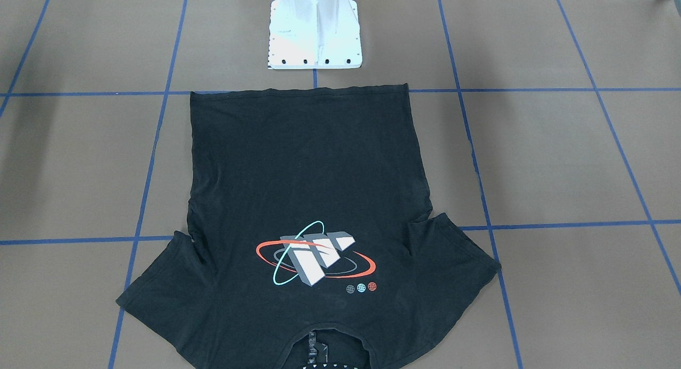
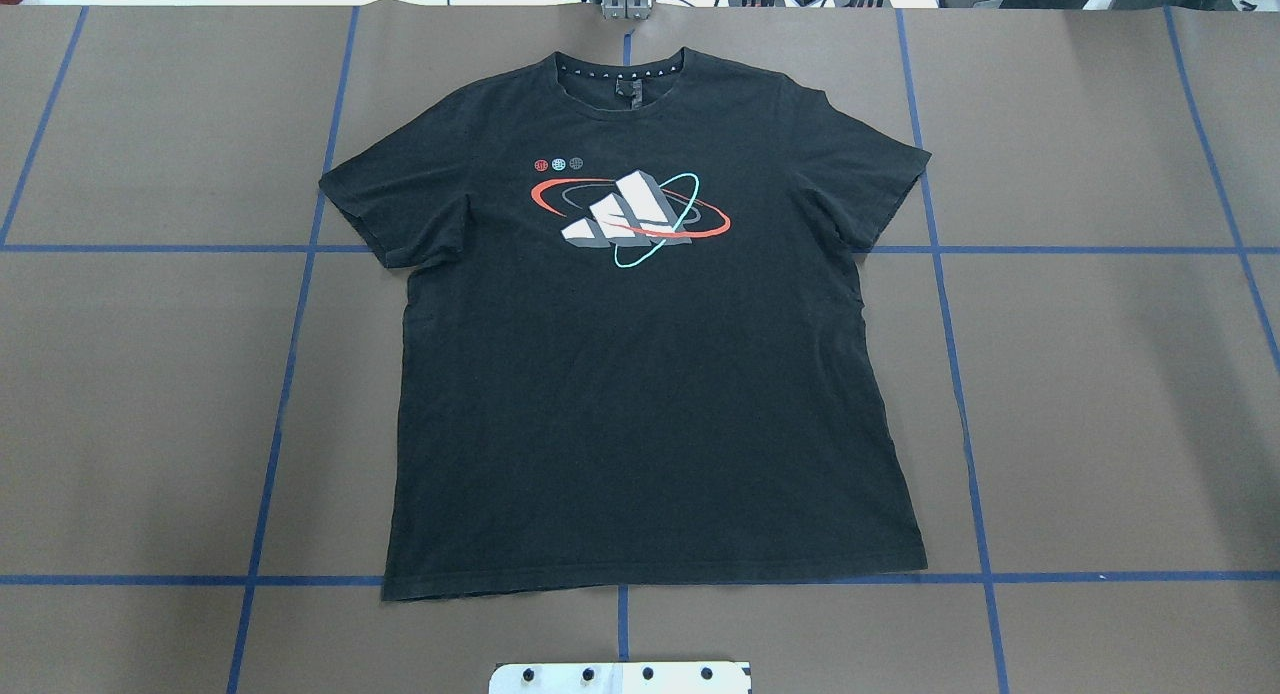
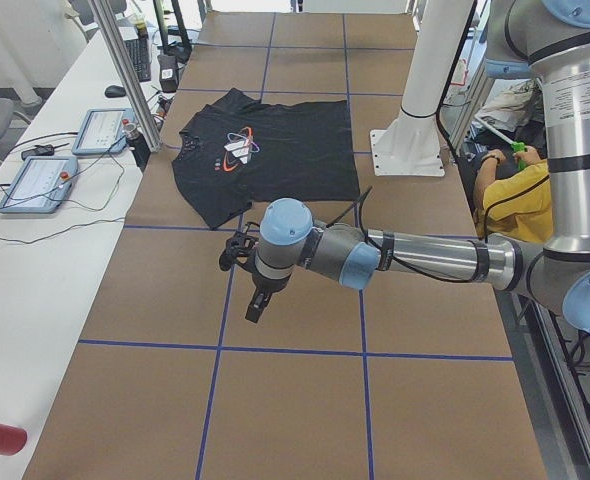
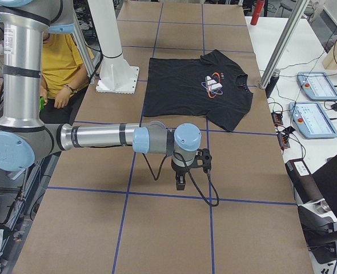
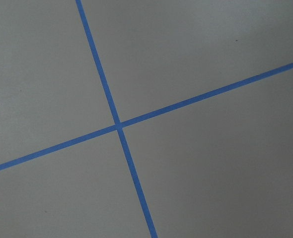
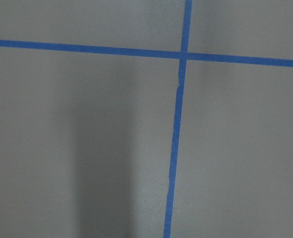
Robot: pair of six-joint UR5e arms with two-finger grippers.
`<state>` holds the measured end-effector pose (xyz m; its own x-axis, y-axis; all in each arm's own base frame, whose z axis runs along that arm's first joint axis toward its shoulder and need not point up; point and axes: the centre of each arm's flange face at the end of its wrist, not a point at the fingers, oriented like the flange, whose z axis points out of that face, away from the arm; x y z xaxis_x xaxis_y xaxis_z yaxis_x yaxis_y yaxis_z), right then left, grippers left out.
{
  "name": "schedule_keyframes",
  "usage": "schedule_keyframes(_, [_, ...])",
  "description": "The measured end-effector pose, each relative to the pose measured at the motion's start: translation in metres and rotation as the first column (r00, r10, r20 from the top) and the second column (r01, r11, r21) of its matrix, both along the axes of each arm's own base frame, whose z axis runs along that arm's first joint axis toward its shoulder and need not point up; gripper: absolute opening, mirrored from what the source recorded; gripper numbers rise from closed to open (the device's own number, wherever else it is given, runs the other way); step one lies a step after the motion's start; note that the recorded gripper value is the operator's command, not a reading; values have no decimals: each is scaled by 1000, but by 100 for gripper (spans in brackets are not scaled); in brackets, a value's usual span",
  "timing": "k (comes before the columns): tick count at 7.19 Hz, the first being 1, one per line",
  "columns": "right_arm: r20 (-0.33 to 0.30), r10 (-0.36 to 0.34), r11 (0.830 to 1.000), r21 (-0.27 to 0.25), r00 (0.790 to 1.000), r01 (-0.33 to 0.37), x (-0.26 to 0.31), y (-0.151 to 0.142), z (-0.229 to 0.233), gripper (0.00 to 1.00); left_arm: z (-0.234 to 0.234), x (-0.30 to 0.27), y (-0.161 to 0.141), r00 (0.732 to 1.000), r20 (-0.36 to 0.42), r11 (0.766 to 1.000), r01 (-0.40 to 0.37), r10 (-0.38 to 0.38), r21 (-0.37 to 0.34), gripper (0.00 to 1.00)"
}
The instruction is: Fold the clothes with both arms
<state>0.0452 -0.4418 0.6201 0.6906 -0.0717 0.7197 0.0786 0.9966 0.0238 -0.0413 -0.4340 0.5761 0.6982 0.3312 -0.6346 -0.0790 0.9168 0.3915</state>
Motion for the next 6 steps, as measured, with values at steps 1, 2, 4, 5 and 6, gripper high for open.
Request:
schedule_keyframes(1, [-1,0,1000,1,1000,0,0,0,0,100,-1,0,0,1000,0,1000,-2,2,3,100])
schedule_keyframes(2, [-1,0,1000,2,1000,0,0,0,0,100,-1,1,0,1000,1,1000,-5,5,9,100])
schedule_keyframes(4, [10,0,1000,1,1000,0,-1,1,0,100,1,1,3,1000,3,1000,-9,9,9,100])
schedule_keyframes(5, [12,0,1000,0,1000,0,-1,2,2,100,1,1,4,1000,1,1000,-8,8,6,100])
schedule_keyframes(6, [15,-2,1000,3,1000,2,-2,3,1,100,2,1,5,1000,0,1000,-7,7,5,100])
